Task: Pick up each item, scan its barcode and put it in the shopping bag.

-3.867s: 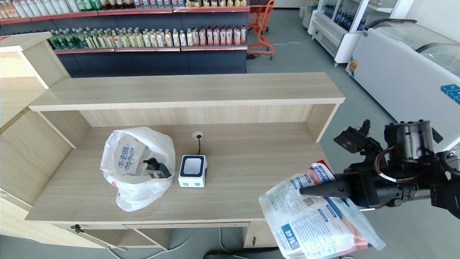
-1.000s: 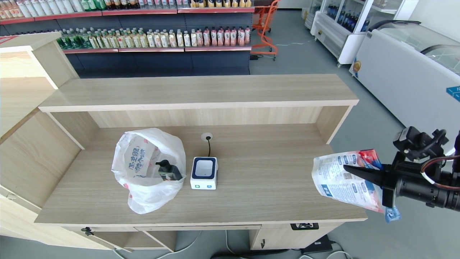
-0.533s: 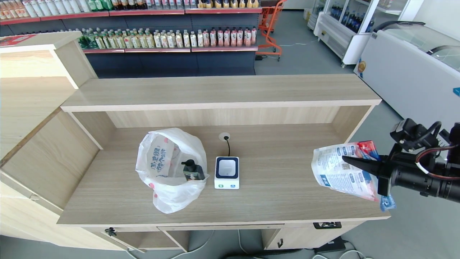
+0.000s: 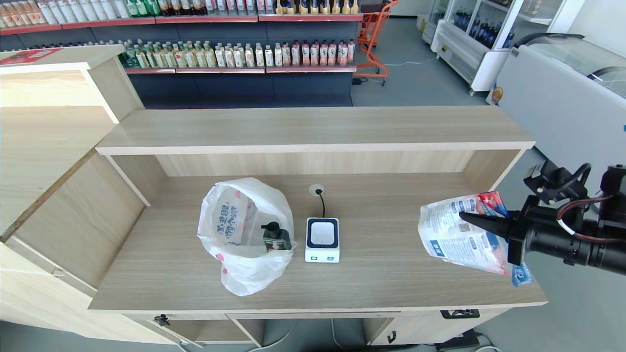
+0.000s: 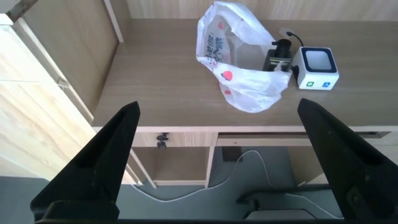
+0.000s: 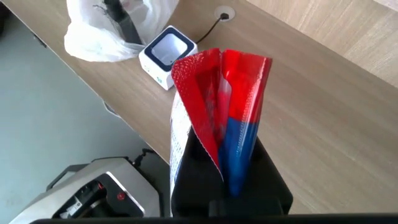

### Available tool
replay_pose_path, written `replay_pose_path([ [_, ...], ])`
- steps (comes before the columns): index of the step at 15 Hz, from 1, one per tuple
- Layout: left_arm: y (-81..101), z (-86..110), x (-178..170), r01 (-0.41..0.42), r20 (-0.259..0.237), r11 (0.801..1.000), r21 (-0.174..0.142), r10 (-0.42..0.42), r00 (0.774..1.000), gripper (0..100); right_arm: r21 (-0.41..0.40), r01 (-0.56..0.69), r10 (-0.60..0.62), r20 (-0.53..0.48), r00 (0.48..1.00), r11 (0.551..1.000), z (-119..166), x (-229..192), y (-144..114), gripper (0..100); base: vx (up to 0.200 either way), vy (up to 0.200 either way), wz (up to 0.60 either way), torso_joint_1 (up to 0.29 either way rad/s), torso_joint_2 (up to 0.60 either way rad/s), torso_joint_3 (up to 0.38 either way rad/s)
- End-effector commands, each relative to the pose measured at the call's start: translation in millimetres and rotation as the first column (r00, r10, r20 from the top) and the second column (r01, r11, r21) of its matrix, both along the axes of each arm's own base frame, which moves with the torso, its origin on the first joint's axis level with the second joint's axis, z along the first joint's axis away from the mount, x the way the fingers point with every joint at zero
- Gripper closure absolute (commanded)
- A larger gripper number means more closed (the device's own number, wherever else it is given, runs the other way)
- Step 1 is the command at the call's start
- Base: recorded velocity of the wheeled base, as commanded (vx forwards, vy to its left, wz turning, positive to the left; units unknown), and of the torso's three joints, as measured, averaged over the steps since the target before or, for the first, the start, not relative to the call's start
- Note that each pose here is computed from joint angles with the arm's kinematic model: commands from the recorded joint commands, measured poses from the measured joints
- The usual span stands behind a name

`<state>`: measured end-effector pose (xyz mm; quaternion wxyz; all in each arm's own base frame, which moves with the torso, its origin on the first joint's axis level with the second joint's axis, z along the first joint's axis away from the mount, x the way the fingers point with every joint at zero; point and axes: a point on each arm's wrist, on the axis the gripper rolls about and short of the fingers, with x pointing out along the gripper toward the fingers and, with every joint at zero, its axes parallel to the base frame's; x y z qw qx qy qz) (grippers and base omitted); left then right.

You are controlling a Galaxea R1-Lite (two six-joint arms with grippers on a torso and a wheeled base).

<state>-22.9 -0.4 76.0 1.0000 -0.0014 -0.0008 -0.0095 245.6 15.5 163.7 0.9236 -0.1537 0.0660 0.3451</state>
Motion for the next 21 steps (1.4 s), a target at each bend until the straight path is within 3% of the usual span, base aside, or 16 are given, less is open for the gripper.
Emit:
replay_pose_path([
  [1, 0.0, 0.1, 0, -0.001, 0.001, 1.0, 0.0, 0.001, 1.0, 0, -0.001, 0.002, -0.002, -0.006, 1.0, 1.0, -1, 5, -1, 100, 0.2, 0.0, 0.0, 0.027, 0.0, -0.007],
  [6, 0.0, 0.1, 0, -0.002, 0.001, 1.0, -0.005, 0.002, 1.0, 0, 0.002, -0.035, 0.035, -0.022, 0.999, 0.999, -5, 14, 9, 100, 0.08, 0.0, 0.0, 0.01, 0.0, 0.0],
  [11, 0.1, 0.2, 0, -0.005, 0.002, 1.0, -0.025, 0.005, 1.0, 0, 0.073, -0.053, 0.06, -0.086, 0.995, 0.996, -6, 9, 21, 100, 0.0, 0.2, 0.0, -0.002, 0.01, 0.002],
  [16, 0.0, 0.1, 0, -0.002, 0.001, 1.0, -0.013, 0.002, 1.0, 0, 0.072, -0.08, 0.088, -0.115, 0.989, 0.994, -12, 7, 28, 100, 0.0, 0.12, 0.0, -0.001, 0.0, 0.005],
  [19, 0.0, 0.1, 0, -0.002, 0.001, 1.0, -0.013, 0.002, 1.0, 0, 0.037, -0.138, 0.142, -0.155, 0.978, 0.99, -29, 5, 43, 100, 0.0, 0.0, 0.0, 0.0, 0.0, 0.0],
  [21, 0.0, 0.1, 0, -0.002, 0.001, 1.0, -0.013, 0.002, 1.0, 0, -0.064, -0.192, 0.181, -0.144, 0.973, 0.979, -49, 11, 46, 100, 0.0, 0.0, 0.0, 0.0, 0.0, 0.0],
])
